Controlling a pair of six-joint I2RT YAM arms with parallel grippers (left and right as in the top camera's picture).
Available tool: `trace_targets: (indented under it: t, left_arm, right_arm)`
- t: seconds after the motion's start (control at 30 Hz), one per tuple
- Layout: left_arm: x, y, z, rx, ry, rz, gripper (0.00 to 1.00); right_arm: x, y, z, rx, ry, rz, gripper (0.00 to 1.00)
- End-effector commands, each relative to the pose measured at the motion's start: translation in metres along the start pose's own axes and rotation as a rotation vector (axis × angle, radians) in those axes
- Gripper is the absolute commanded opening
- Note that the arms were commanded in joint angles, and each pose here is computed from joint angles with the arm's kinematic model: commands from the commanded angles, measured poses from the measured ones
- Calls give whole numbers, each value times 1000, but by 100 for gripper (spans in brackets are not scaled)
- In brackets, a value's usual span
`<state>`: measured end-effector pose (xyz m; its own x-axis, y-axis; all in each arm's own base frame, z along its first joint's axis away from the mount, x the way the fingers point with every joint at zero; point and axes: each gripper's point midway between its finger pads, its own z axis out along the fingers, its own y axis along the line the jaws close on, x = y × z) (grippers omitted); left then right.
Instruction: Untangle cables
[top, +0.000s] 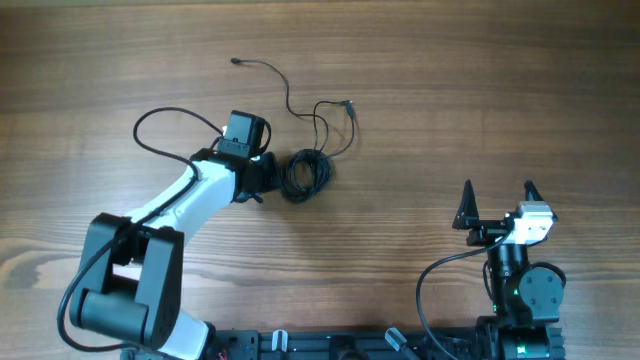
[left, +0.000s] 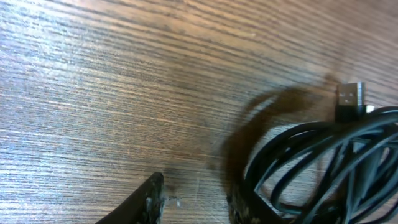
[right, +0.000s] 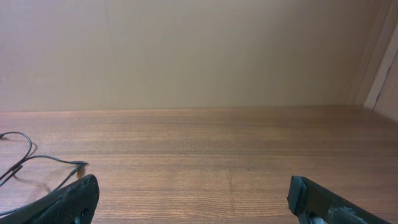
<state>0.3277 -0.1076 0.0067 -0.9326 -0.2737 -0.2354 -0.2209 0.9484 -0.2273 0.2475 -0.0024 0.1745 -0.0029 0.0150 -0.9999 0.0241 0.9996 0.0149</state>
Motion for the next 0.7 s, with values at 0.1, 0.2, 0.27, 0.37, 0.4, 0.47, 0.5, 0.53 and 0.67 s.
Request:
trace_targets:
  t: [0.1, 0.2, 0.27, 0.37, 0.4, 0.47, 0.5, 0.53, 0.67]
  left_arm:
    - [8, 7, 14, -32, 29, 2, 38]
    - [7, 7, 14, -31, 27, 2, 38]
    - [7, 7, 14, -31, 27, 2, 38]
    - [7, 7, 14, -31, 26, 2, 38]
    - [7, 7, 14, -31, 26, 2, 38]
    - [7, 7, 14, -31, 26, 2, 38]
    - [7, 7, 14, -31, 26, 2, 38]
    - [7, 7, 14, -31, 26, 2, 38]
    - [7, 7, 14, -31, 27, 2, 38]
  right_arm:
    - [-2, -4, 0, 20, -11, 12, 100]
    - [-2, -4, 0, 20, -10, 12, 100]
    - [-2, -4, 0, 20, -10, 13, 100]
    - [-2, -4, 0, 20, -11, 13, 100]
    - [-2, -4, 0, 20, -10, 13, 100]
    - [-2, -4, 0, 20, -10, 13, 100]
    - [-2, -4, 0, 20, -11, 12, 100]
    - [-2, -4, 0, 20, -11, 13, 100]
    - [-2, -4, 0, 20, -11, 13, 100]
